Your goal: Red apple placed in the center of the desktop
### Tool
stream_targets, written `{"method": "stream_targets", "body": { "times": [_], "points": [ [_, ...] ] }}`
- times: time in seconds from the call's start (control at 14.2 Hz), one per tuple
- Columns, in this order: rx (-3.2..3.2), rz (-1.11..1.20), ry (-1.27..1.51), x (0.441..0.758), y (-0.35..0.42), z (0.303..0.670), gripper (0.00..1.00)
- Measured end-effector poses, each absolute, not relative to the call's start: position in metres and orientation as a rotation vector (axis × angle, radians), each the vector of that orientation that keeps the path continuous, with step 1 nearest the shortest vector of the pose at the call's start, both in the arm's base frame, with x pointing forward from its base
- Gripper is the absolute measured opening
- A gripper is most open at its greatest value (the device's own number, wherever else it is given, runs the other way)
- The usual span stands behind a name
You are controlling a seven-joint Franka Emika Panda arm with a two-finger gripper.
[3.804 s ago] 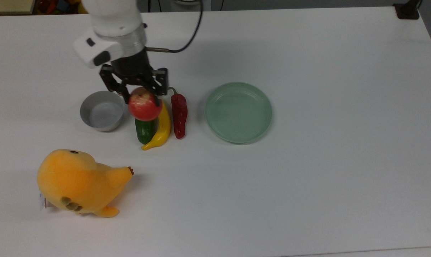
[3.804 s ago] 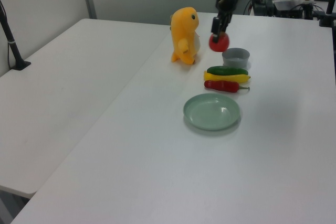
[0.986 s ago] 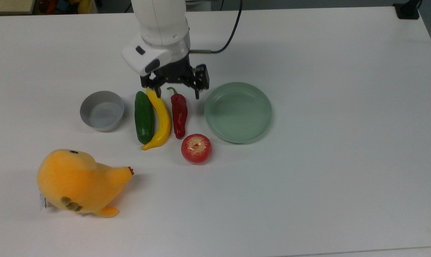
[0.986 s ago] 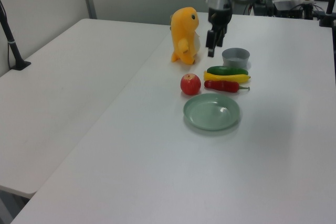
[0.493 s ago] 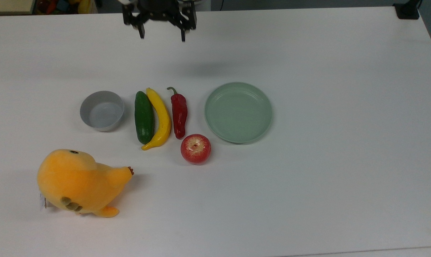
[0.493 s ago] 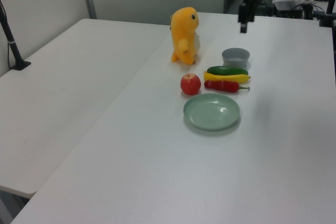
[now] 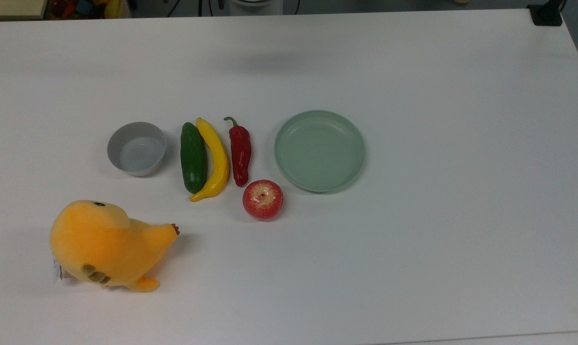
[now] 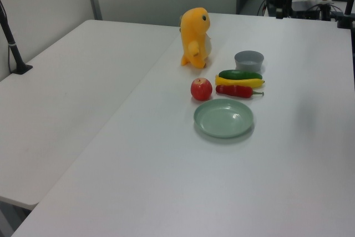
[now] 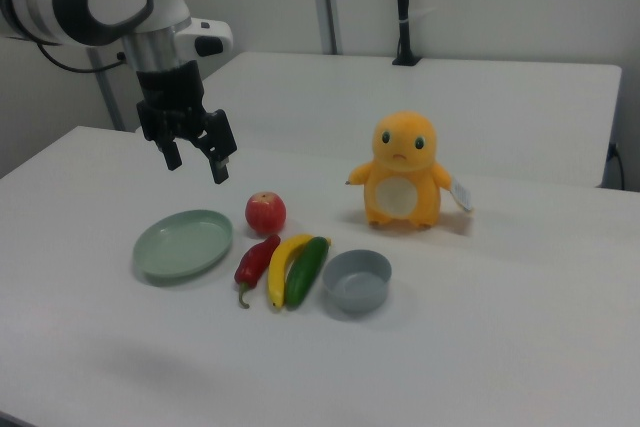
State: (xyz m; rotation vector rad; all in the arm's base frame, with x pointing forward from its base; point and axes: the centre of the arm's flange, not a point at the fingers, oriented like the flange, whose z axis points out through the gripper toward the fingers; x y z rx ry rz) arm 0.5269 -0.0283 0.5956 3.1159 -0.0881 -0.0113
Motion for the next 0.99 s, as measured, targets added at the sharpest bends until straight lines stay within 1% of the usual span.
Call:
{"method": "stream_targets", "body": {
  "times": [0.14, 0.99],
  "points": [
    [3.116, -0.004, -0.094, 0.5225, -0.0310, 0.5984, 1.00],
    [3.116, -0.016, -0.092, 0.5220, -0.0307, 0.5950, 1.00]
  ]
}}
